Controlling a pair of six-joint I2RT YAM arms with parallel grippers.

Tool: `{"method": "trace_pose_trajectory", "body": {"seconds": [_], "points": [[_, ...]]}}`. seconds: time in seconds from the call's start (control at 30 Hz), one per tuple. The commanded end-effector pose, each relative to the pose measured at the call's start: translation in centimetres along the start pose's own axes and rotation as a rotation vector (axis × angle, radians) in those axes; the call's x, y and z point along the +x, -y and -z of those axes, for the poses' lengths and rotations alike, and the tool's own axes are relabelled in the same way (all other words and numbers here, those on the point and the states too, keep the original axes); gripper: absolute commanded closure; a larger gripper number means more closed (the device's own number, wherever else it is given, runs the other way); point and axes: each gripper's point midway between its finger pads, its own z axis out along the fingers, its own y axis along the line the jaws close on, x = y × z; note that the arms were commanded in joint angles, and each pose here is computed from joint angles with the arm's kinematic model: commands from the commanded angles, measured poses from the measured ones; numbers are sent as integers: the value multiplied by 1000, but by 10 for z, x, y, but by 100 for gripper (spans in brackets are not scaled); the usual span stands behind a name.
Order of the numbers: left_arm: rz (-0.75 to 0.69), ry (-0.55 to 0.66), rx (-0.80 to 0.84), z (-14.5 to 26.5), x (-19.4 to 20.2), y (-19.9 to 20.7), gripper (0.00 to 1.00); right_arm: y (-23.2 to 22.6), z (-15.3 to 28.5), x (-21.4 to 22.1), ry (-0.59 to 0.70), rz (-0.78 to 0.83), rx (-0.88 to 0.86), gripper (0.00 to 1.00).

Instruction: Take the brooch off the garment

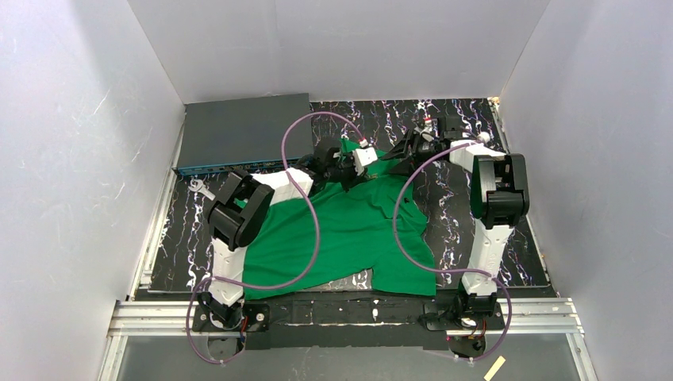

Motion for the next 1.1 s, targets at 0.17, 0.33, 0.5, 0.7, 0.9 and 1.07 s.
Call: {"method": "trace_pose_trajectory", "body": {"seconds": [0.17,0.33,0.5,0.7,0.9,1.07], "points": [[259,-26,142,8,-19,2,100,-20,10,-23,61,393,-35,34],[404,-79,219,9,-11,-2,100,-22,4,-27,55,470,-66,37],[477,-75,237,8,-9,-9,100,-25,-7,-22,33,519,-98,38],[552,-56,301,10,-10,-9,100,-16,-19,-22,16,567,-86,39],[590,-57,318,10,-10,-11,100,-11,-29,-19,-20,605,-104,43],[617,-55,315,9,-8,-15,100,-11,-33,-7,-57,611,-131,44]]}}
